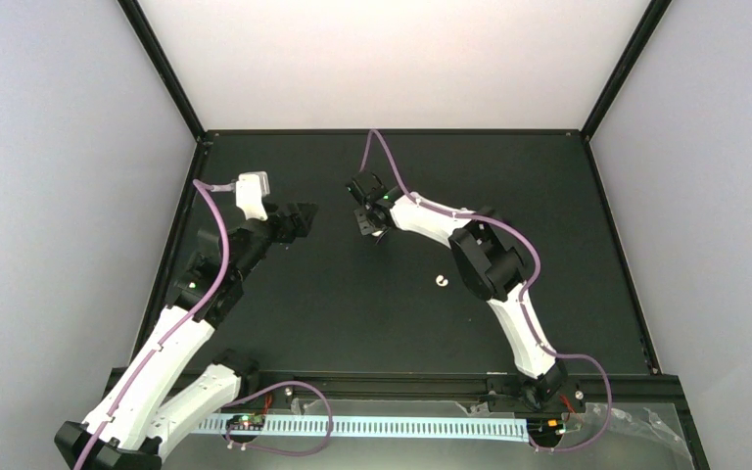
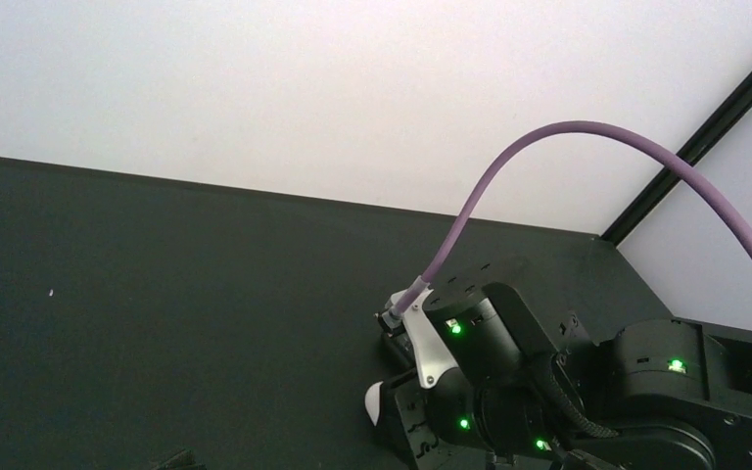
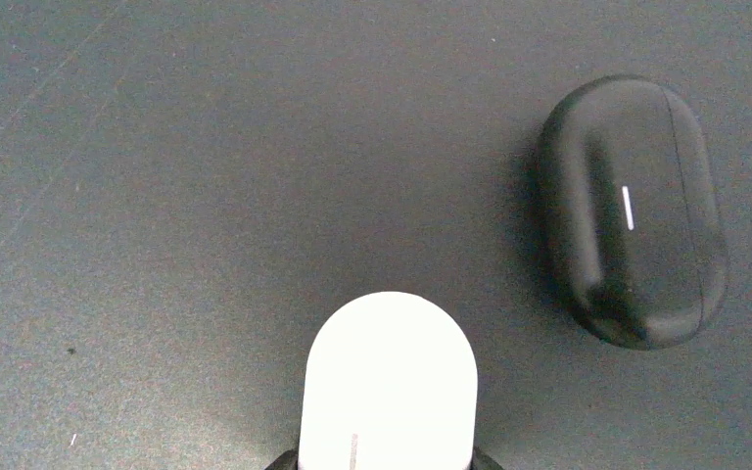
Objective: Insert the wireless bluetooth earbuds into the charging case
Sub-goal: Pick up the charging case at the center of the board.
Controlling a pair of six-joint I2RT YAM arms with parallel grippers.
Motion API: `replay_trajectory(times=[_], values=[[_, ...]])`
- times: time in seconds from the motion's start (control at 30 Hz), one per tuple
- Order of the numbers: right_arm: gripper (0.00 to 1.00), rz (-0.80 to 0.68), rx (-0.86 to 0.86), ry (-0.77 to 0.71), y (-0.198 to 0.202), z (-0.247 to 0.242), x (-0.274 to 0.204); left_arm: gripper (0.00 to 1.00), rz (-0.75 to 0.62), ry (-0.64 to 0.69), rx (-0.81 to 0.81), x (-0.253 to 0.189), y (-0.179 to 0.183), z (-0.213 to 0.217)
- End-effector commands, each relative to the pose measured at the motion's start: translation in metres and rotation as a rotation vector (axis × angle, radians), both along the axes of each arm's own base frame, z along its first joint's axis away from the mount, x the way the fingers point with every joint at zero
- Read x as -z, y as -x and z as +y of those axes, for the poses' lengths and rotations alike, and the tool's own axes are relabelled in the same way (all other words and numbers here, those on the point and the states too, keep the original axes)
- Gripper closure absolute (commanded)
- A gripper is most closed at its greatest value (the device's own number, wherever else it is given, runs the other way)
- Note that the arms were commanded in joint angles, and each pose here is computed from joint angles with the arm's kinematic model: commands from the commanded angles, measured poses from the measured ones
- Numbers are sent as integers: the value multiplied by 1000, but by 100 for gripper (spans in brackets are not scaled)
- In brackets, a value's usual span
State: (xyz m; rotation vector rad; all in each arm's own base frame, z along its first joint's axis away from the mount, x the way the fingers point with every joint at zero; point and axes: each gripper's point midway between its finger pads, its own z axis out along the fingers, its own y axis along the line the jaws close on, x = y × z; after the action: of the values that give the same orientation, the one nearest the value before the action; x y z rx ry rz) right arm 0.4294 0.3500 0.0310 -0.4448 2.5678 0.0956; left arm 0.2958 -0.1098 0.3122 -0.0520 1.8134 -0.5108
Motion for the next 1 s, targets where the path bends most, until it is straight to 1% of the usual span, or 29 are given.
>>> replay_trajectory(times=[0.0, 0.23, 0.47, 0.63, 0.8, 0.87, 0.97], values=[[63, 61, -67, 97, 24, -15, 17, 1, -21, 18, 9, -6, 3, -1], [64, 96, -130, 65, 57, -17, 7, 1, -14, 16, 13, -4, 1, -3], [62, 168, -161, 39, 102, -22, 8, 1, -7, 17, 18, -2, 0, -4], [55, 185, -130, 27, 109, -28, 10, 1, -8, 22, 26, -2, 0, -6], [44, 188, -70, 16, 106, -28, 11, 1, -8, 21, 23, -2, 1, -5], [41, 178, -39, 7, 105, -31, 10, 1, -8, 22, 24, -2, 1, -5], [40, 176, -12, 4, 105, -33, 11, 1, -10, 21, 26, -3, 1, -6]])
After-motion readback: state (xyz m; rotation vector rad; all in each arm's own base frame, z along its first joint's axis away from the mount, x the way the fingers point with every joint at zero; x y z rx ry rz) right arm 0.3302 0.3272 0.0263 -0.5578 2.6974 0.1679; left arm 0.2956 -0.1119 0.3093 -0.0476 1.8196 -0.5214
